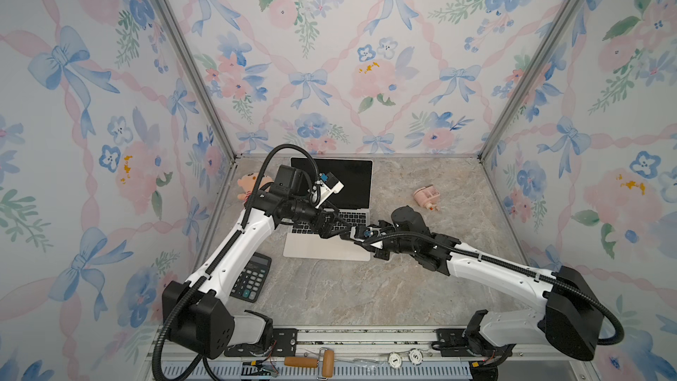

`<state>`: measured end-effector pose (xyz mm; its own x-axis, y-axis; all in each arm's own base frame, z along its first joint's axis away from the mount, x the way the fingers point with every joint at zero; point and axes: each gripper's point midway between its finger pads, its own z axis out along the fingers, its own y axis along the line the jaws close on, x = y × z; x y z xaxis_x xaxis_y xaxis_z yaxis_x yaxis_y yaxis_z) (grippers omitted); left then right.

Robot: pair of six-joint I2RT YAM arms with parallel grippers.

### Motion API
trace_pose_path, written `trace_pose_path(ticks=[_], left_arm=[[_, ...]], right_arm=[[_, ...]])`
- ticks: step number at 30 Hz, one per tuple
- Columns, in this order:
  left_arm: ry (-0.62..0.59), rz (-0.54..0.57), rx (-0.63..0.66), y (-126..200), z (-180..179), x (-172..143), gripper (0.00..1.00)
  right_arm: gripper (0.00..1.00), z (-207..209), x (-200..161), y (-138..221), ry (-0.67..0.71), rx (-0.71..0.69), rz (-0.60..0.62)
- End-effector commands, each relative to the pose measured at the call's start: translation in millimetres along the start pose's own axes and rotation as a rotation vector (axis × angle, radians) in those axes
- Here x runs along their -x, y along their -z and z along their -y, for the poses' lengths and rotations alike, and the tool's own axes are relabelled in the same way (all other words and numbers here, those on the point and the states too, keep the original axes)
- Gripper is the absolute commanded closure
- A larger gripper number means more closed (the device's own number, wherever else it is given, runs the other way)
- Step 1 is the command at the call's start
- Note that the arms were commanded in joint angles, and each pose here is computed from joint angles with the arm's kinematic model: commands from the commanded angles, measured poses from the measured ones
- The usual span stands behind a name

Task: Insert the wireless mouse receiver into the laptop
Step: Pick up the mouse from the center of the board.

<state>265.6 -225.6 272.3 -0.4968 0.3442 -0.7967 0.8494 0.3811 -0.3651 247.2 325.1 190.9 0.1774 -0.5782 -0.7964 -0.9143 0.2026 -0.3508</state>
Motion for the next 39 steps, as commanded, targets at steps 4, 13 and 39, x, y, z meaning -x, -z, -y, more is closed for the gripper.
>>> trace_pose_path(ticks=[4,13,39], left_arm=[[-0.349,0.264,0.103,22,26,28,0.02],[-0.594,0.277,0.052,-30,72,7,0.09],[-0.465,0.218,-0.139,-61,74,-14,0.62]], right_arm=[[0.86,1,12,37,-0.219,0.18,0.028],[0.84,-18,14,56,-0.214,0.28,-0.003],[0.79,-21,20,49,-0.242,0.32,0.003]])
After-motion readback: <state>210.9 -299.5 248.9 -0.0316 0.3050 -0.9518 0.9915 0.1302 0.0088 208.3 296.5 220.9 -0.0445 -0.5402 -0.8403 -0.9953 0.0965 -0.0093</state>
